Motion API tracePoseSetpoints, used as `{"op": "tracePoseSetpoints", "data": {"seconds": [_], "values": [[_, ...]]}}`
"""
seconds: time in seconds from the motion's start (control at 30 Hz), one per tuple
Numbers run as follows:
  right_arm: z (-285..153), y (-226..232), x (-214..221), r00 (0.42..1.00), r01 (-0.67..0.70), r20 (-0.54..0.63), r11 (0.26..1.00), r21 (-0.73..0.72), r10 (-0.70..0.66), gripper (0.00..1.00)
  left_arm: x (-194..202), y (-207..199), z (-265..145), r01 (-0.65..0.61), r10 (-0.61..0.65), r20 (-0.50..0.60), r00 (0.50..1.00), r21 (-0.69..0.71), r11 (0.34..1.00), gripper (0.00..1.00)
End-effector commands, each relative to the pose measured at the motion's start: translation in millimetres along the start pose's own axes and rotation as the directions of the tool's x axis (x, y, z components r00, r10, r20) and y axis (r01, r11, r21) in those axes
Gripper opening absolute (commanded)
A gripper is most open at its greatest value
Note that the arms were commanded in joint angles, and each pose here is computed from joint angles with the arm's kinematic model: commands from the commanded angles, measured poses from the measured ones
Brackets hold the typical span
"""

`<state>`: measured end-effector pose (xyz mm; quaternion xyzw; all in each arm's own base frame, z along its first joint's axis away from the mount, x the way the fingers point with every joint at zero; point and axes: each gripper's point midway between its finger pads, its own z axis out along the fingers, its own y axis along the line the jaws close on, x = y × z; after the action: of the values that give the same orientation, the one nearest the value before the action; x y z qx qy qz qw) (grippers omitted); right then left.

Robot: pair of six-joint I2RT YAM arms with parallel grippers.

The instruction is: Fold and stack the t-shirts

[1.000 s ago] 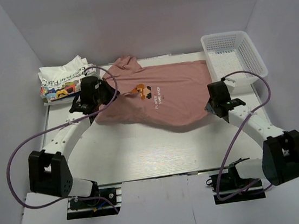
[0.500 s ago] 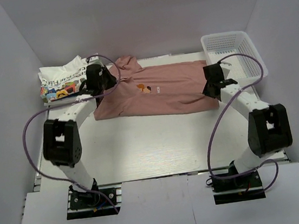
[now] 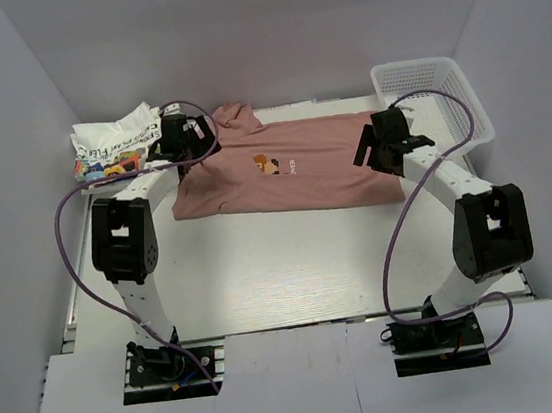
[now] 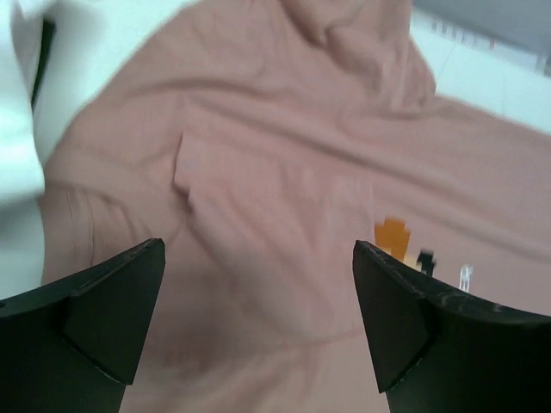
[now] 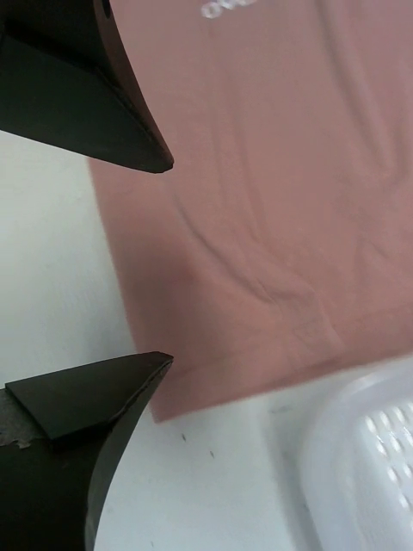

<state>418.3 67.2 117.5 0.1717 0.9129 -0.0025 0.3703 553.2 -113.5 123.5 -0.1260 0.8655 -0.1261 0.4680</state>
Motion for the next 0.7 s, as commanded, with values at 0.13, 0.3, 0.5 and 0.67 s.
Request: {"op": "tracePoseSetpoints", "data": {"seconds": [0.13, 0.3, 0.5, 0.67], "values": [[4, 35, 35, 0.994, 0.075, -0.061, 0.979, -0.188, -0.087, 0.9, 25, -17, -29, 0.03, -0.024, -0.048, 0.999, 0.115, 0.993, 1.0], [36, 43, 53, 0.984, 0.096, -0.129, 0.979, -0.178, -0.12, 0.9, 75, -2, -16, 0.069, -0.054, -0.195, 0.979, 0.074, 0.995, 1.0], [57, 29, 89, 0.973, 0.096, -0.197, 0.985, -0.145, -0.124, 0.9, 133, 32, -34, 0.101, -0.11, -0.312, 0.944, -0.046, 0.994, 1.0], [33, -4, 137, 0.961, 0.038, -0.268, 0.995, -0.087, -0.061, 0.9, 185, 61, -82, 0.106, -0.166, -0.386, 0.908, -0.171, 0.98, 1.0]]}}
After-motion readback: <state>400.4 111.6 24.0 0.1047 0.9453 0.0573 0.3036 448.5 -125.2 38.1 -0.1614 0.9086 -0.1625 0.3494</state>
